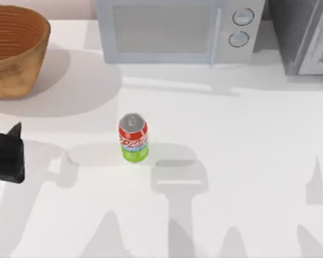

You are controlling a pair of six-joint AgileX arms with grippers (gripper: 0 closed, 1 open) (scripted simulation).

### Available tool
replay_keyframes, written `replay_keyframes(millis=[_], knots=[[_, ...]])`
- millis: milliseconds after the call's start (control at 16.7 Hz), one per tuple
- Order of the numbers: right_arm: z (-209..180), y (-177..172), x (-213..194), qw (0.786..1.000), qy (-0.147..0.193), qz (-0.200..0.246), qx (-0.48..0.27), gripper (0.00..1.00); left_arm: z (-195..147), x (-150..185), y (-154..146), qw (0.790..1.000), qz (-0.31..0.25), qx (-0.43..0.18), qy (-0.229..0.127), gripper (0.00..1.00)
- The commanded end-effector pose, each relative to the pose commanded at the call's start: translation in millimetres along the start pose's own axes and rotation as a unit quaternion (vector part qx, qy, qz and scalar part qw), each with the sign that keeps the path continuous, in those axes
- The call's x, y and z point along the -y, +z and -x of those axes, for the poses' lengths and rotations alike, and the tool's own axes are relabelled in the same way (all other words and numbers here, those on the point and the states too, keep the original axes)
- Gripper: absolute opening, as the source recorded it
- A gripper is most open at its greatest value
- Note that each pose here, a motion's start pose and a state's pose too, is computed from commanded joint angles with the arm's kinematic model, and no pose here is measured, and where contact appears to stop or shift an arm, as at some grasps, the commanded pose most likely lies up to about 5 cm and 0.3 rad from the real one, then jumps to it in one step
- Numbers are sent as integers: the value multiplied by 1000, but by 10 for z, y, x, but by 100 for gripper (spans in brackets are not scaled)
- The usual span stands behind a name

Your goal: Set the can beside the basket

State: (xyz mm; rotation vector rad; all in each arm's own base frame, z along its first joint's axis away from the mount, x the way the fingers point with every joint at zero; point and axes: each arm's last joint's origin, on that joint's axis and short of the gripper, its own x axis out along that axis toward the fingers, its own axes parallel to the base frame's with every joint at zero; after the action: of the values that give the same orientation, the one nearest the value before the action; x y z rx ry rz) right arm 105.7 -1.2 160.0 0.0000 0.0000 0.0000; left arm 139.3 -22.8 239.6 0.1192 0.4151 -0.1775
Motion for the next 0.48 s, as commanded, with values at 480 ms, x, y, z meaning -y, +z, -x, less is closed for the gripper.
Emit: replay_keyframes(millis=[480], knots=[[0, 0, 0, 1000, 0, 0, 0, 100, -834, 384, 1044, 960, -99, -240, -105, 100]])
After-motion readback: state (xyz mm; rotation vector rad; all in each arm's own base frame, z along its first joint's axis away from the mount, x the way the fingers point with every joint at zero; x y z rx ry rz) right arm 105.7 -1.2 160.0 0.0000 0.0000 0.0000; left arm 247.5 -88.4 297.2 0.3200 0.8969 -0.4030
